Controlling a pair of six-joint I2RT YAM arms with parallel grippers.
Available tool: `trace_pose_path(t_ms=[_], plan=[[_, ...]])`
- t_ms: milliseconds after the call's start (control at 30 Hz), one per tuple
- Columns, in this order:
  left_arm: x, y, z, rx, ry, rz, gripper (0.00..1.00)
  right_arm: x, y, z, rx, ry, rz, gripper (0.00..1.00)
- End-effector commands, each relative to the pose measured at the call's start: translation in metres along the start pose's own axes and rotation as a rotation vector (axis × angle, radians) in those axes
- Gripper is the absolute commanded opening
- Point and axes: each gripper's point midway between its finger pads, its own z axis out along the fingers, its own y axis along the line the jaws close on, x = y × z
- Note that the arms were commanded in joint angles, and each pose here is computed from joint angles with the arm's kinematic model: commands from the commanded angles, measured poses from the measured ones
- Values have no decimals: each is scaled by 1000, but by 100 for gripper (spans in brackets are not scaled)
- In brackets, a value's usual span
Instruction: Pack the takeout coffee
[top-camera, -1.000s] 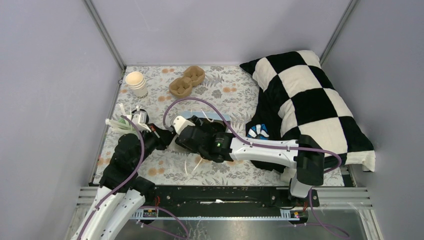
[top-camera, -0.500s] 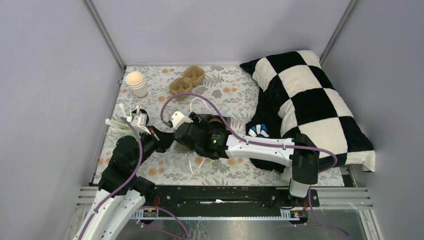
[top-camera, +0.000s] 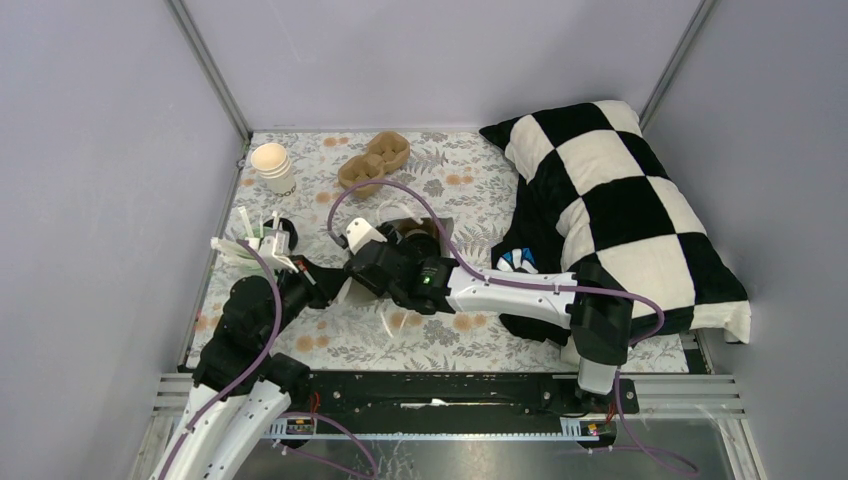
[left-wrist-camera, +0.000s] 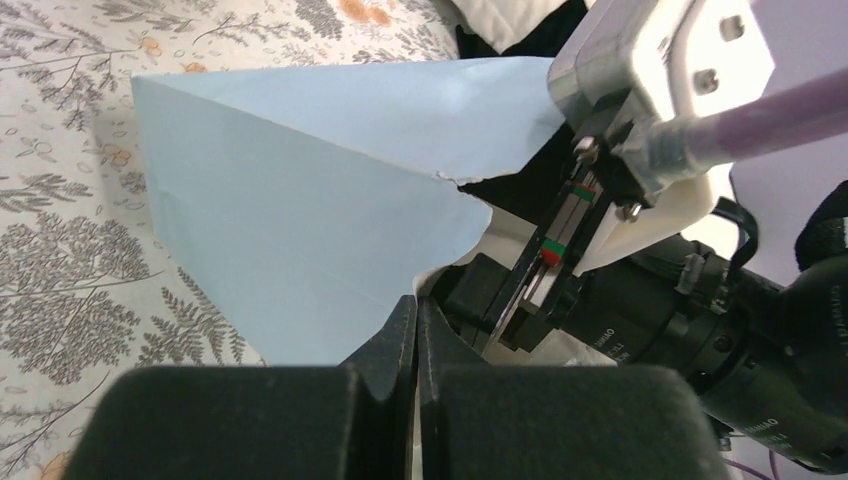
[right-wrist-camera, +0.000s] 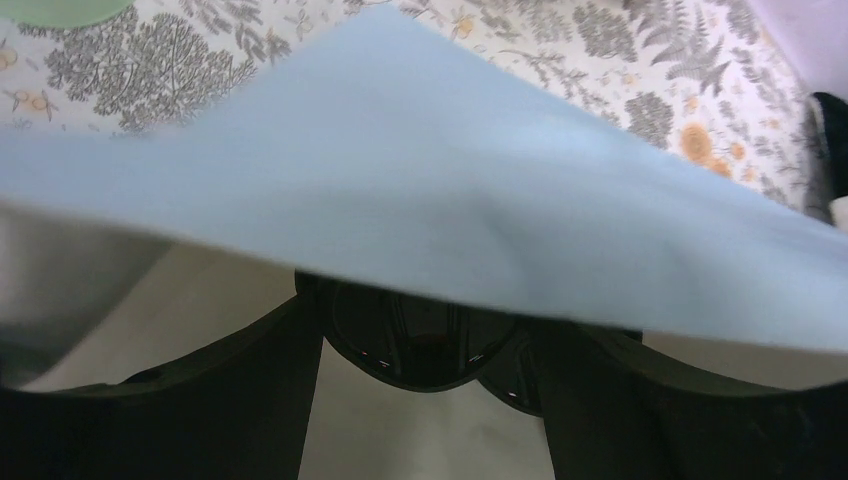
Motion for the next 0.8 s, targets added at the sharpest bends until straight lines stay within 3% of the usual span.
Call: trace_pose_path(t_ms=[0,767], plan=[[-8,0,-6,-26,-28,-16,0,-15,11,-3,-105,-90,78,41],[-13,13,-10,-70,-116,-83,0,-39,9,0,-102,-163,125,42]])
